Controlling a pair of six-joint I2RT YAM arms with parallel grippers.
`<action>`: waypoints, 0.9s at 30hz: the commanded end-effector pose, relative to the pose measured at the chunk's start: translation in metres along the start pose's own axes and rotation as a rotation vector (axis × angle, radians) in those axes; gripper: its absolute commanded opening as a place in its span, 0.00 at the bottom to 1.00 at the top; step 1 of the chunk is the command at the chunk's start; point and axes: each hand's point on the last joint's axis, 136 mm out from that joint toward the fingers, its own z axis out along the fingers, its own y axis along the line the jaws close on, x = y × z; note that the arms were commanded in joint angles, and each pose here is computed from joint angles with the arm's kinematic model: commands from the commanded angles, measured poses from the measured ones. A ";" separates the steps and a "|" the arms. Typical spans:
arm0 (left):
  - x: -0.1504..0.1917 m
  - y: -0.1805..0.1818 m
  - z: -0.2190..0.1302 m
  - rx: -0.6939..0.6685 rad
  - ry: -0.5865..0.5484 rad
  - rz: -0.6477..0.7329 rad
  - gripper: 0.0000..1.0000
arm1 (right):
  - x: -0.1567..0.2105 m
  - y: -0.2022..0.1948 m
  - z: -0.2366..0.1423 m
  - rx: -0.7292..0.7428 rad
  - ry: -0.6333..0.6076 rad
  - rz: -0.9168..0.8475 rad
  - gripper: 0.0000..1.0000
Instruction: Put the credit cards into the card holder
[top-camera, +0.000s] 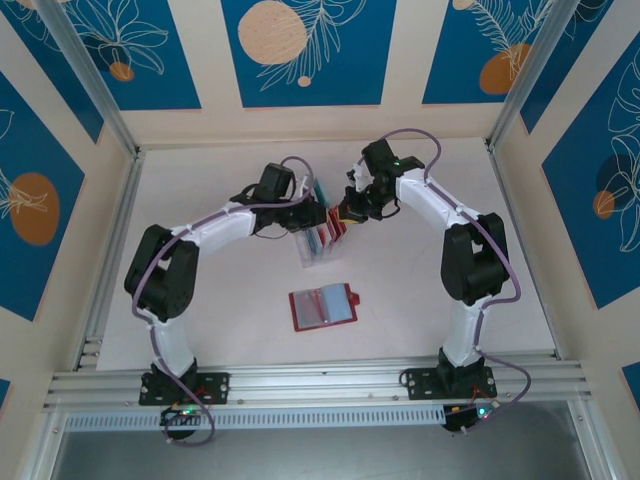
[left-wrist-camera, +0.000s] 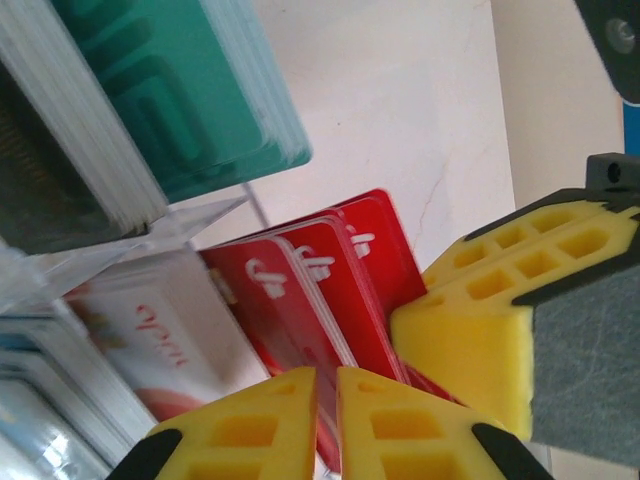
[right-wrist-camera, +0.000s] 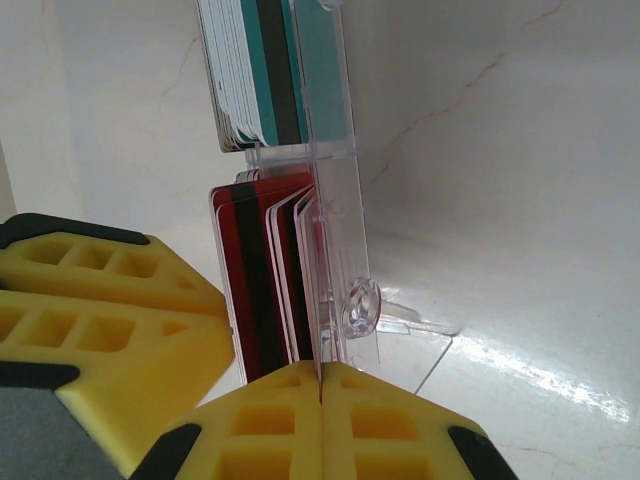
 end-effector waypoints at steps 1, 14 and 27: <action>0.002 -0.009 0.010 0.018 0.036 0.011 0.13 | 0.007 0.000 -0.008 -0.016 0.013 0.014 0.00; 0.010 0.009 0.039 -0.018 0.084 -0.010 0.13 | 0.007 0.005 -0.015 -0.043 0.012 0.013 0.13; 0.015 0.015 0.034 -0.047 0.078 -0.004 0.13 | 0.007 0.012 -0.022 -0.093 0.004 0.017 0.21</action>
